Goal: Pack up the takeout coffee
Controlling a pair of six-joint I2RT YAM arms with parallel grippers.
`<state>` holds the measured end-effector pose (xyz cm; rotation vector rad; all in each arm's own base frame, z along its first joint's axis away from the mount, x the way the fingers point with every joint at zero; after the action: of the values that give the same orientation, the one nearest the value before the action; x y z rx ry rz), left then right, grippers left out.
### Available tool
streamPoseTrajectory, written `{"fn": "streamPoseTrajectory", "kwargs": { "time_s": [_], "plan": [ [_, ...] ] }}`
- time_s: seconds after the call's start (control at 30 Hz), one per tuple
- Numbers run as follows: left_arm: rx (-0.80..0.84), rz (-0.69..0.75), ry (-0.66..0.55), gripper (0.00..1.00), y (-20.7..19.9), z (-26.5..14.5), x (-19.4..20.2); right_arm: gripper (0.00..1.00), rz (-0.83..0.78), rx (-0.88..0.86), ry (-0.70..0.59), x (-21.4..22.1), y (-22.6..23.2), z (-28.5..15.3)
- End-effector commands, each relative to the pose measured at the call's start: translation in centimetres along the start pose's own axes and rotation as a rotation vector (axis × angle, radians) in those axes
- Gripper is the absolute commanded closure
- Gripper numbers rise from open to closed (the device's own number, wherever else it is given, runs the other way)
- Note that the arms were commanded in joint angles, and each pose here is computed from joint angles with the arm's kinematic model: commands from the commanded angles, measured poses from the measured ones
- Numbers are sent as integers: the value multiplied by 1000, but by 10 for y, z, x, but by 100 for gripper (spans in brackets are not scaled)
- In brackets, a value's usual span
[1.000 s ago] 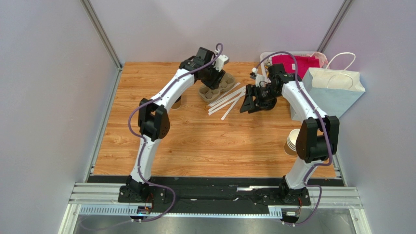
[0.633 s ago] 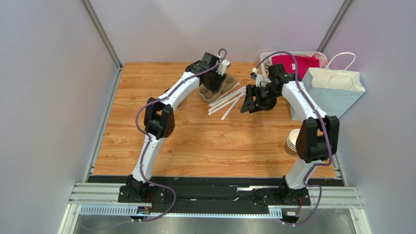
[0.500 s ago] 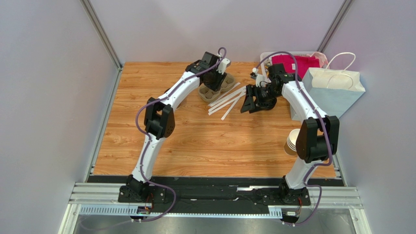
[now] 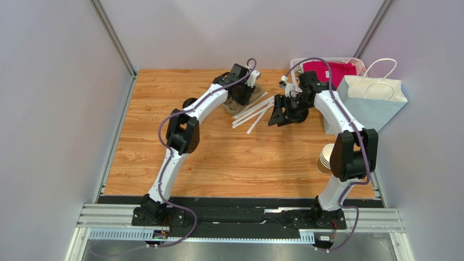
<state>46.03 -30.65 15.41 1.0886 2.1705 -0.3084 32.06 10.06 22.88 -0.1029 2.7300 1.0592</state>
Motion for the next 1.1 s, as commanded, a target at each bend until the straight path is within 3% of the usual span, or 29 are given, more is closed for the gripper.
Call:
{"fn": "streamPoseTrajectory", "kwargs": {
  "time_s": [0.0, 0.33, 0.7, 0.8, 0.93, 1.07],
  "plan": [
    [-41, -3, -78, 64, 4, -3, -20, 37, -29, -28, -25, -7, 6, -2],
    [-58, -2, -72, 80, 6, 2, -18, 38, -21, -33, -18, -9, 6, -1],
    [-38, -31, -61, 70, 3, 7, -13, 38, -18, -33, -10, -10, 5, 1],
    [-40, -36, -54, 77, 3, 9, -12, 38, -18, -30, -11, -9, 5, 1],
    [-47, -44, -61, 100, 3, 3, -15, 38, -15, -30, -7, -9, 4, 2],
    [-74, -58, -86, 100, 6, -10, -25, 38, -15, -33, -10, -10, 4, 1]
  ]
}}
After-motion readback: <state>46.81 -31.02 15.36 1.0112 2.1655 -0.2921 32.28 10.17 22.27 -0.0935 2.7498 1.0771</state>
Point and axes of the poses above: each gripper's point midway between its finger pads, its own z axis out along the fingers, its own y axis along the line the jaws close on, x = y × z, the point moved 9 cm from there along -z, back along the fingers, and after that the axes turned 13 degrees about z, right-handed, at the moved point
